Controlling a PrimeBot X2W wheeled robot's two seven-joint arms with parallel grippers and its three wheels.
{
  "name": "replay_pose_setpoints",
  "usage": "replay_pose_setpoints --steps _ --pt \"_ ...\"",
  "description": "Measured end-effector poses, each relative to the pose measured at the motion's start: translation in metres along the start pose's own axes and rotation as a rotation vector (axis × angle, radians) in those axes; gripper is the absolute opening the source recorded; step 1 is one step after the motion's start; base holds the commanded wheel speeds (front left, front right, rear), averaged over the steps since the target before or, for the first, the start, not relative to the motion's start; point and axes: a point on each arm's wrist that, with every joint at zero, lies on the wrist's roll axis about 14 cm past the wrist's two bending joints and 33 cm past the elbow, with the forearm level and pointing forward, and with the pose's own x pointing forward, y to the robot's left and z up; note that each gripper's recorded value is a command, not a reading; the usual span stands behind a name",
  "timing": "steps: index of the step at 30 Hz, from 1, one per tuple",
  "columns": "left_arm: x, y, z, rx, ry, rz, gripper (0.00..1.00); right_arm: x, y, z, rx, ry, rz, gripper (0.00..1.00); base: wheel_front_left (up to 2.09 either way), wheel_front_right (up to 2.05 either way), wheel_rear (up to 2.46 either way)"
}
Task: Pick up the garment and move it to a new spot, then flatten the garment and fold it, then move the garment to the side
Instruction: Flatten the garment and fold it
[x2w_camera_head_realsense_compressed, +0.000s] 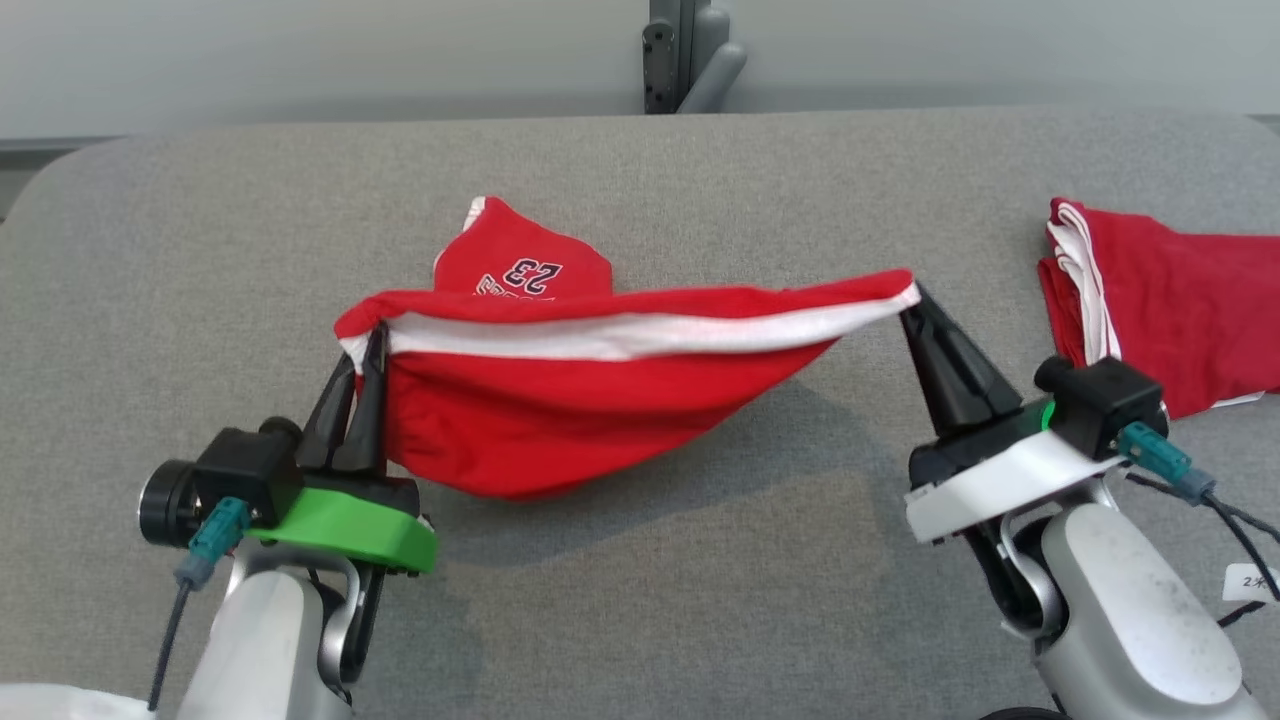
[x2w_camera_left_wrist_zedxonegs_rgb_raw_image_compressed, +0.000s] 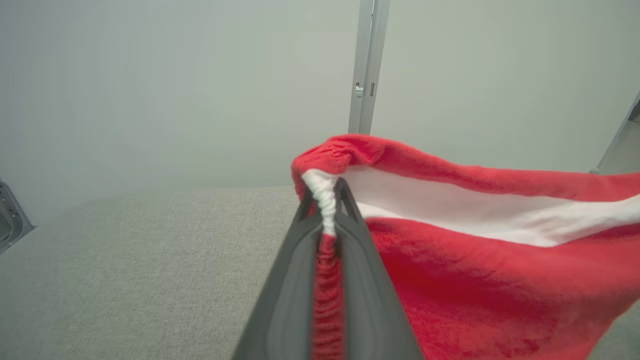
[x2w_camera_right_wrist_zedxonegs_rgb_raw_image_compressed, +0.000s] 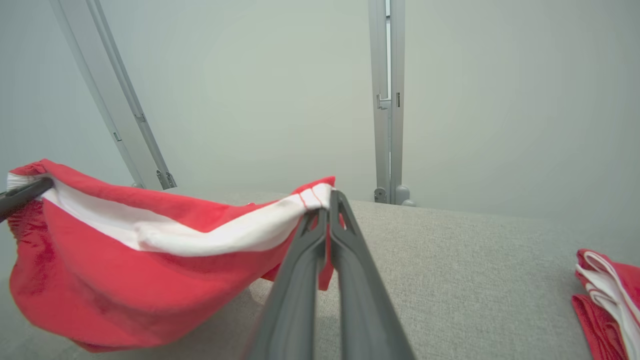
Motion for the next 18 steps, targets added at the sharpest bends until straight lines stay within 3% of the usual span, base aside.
replay_pose_setpoints --steps 4,9,11,18 --pt "0.011 -0.01 0.045 0.024 -0.091 -0.1 0.0 0.012 0.003 0.061 -0.054 -0.157 0.025 0.0 0.0 0.0 0.0" --pt "0.023 -0.002 0.138 0.179 -0.23 -0.184 0.0 0.019 0.005 0.127 -0.133 -0.321 0.065 0.0 0.0 0.0 0.0" --pt "0.028 -0.001 0.166 0.196 -0.264 -0.199 0.0 0.024 0.003 0.143 -0.154 -0.358 0.072 0.0 0.0 0.0 0.0" --pt "0.06 -0.008 0.167 0.21 -0.152 -0.247 0.0 0.062 -0.005 0.155 -0.219 -0.347 0.113 0.0 0.0 0.0 0.0"
